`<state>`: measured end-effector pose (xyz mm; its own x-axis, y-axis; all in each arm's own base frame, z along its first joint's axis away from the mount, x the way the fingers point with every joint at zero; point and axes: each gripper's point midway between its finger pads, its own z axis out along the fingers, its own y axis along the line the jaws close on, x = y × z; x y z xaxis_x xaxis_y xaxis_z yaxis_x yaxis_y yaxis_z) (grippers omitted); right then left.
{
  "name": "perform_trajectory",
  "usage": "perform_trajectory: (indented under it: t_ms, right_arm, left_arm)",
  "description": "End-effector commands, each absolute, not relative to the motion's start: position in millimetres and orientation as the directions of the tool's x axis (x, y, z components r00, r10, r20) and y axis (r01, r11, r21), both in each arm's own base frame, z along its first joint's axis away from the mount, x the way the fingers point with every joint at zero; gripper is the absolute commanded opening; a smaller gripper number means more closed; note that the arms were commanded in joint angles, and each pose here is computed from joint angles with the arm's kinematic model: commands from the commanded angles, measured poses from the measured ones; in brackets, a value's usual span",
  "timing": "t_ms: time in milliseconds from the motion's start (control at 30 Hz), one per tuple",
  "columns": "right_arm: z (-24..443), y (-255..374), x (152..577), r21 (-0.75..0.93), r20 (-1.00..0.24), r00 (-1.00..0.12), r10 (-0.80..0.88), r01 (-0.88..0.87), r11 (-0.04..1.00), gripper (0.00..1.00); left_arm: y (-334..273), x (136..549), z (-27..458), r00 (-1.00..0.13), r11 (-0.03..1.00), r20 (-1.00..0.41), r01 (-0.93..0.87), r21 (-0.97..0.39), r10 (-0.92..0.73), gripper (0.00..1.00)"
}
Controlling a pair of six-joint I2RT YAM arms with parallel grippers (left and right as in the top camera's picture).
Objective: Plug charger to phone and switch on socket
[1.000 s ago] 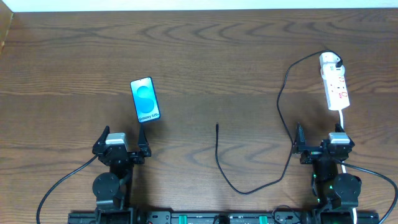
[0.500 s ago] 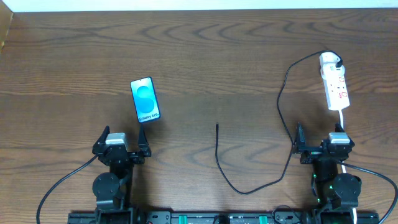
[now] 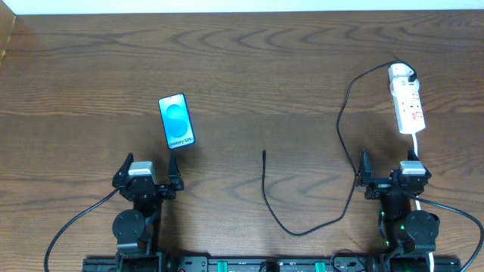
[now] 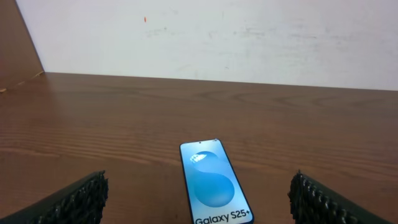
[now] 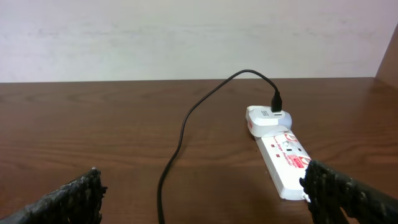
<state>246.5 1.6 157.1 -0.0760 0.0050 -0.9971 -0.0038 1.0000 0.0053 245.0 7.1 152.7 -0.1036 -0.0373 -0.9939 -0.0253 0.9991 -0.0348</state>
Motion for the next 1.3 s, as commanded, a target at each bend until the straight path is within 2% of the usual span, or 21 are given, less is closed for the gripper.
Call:
perform_trajectory:
  t_ms: [0,1267]
  right_arm:
    - [156.5,3.5,246.2,-0.009,-0.997,-0.075,-0.01,-0.012,1.0,0.99]
    - [156.5,3.5,246.2,-0.009,-0.997,-0.075,-0.01,-0.012,1.0,0.99]
  left_arm:
    - [6.3,244.0,137.6,-0.15,1.0,-0.988,-0.018,-0.024,-0.027,0.93]
    - [5.4,243.5,140.6,-0.148,1.0,-0.989,-0.013,-0.025,-0.026,0.93]
